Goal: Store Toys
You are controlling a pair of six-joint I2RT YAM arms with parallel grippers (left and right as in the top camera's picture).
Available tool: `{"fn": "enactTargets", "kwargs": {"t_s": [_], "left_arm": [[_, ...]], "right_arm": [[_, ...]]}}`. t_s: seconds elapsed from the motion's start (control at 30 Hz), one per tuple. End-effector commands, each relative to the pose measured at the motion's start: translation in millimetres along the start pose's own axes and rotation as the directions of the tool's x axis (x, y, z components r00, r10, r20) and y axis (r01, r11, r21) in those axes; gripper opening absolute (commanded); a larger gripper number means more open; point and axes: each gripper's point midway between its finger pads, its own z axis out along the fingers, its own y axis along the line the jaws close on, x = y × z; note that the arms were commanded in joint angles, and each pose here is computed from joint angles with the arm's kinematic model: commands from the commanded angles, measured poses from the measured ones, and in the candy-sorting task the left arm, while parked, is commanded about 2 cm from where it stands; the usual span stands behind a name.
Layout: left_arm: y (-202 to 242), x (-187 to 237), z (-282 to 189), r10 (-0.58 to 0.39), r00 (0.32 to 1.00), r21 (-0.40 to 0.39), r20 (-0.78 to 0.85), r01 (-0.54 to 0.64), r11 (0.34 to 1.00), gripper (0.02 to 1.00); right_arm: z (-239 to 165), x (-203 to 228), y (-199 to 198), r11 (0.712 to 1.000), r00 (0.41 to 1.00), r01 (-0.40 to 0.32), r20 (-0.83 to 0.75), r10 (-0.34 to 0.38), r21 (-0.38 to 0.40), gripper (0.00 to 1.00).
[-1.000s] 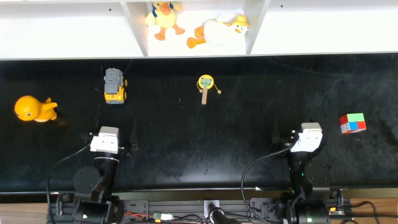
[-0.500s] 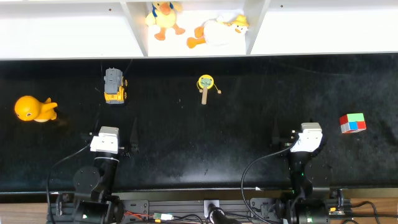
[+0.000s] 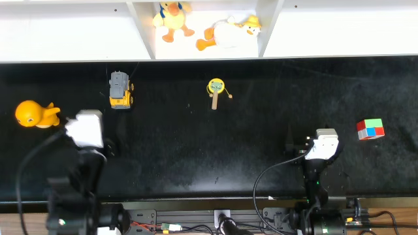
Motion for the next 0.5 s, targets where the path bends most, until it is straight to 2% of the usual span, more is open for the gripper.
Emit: {"fn": "enactTargets", "kwargs": {"t_s": [0.03,0.33,0.5], "left_arm": [[5.7,-27.6,10.0,0.095,0.995,0.116,-0.004,-0.094,0.989,0.991],[68.4,-49.2,25.2,0.099,0.995,0.182,0.014,-0.1,0.978,0.993],[101.8,-31.9,22.6,0.072,0.997,0.129,-0.03,-0.067,0.989,0.996]], "right_arm": [[0.3,0.3,2.2,1.0,1.0,0.004,0.007,-0.004,-0.011,0.993],[0.3,0.3,2.2,1.0,1.0,0.004,0.007,-0.004,-0.011,0.996],[0.3,0.3,2.2,1.0,1.0,0.004,0.007,-0.004,-0.011,0.993]]}}
